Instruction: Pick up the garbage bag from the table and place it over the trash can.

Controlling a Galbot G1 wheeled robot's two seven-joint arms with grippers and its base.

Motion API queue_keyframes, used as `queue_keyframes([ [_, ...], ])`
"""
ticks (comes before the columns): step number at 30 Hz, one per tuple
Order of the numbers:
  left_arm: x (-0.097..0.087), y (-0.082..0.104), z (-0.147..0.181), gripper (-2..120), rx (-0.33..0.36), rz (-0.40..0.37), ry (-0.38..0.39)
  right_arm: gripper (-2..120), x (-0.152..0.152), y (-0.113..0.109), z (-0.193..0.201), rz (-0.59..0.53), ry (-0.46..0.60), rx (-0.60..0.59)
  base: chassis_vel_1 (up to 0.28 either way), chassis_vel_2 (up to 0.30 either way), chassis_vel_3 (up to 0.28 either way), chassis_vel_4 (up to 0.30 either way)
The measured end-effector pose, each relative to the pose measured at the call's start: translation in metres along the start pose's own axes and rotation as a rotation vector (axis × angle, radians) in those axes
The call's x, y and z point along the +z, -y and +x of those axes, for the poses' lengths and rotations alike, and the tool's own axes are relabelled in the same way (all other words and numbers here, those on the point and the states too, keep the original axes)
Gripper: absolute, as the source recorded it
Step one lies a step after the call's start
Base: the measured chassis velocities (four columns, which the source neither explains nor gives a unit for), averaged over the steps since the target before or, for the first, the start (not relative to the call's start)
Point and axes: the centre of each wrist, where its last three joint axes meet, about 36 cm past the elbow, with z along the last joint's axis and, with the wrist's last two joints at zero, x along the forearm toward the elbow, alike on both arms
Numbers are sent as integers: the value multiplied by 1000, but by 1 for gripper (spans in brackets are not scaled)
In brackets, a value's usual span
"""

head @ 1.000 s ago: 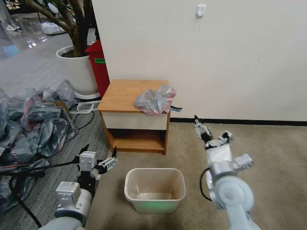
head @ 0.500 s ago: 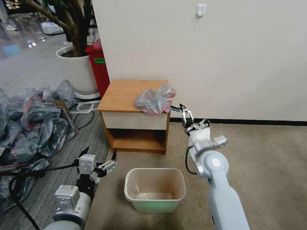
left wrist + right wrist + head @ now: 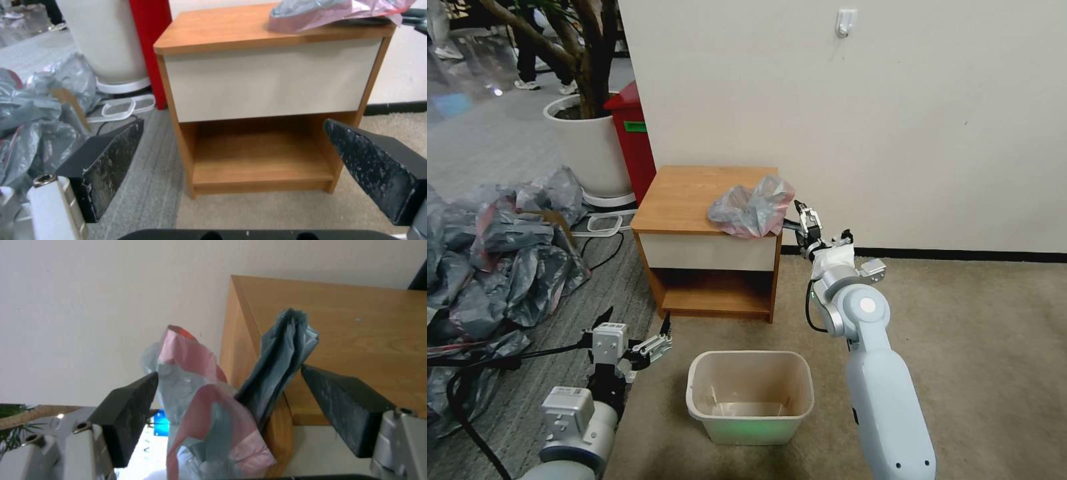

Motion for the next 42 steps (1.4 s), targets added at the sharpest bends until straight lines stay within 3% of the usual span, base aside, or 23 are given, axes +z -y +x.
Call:
queue_keyframes([
  [5, 0, 1, 0, 100, 3, 2, 1, 77, 1, 5, 2, 3, -1, 26, 0, 0, 0, 0],
  [16, 0, 1, 0, 100, 7, -2, 1, 76, -2, 11, -12, 20, 18, 53, 0, 0, 0, 0],
  [29, 0, 2, 0, 100, 12, -3, 7, 34, -2, 12, -18, 20, 24, 56, 0, 0, 0, 0],
  [36, 0, 1, -1, 100, 6, -10, 20, 4, 1, 10, -16, 30, 20, 51, 0, 0, 0, 0],
  [42, -1, 1, -1, 100, -2, -22, 37, 0, 6, 2, -10, 32, 11, 28, 0, 0, 0, 0],
])
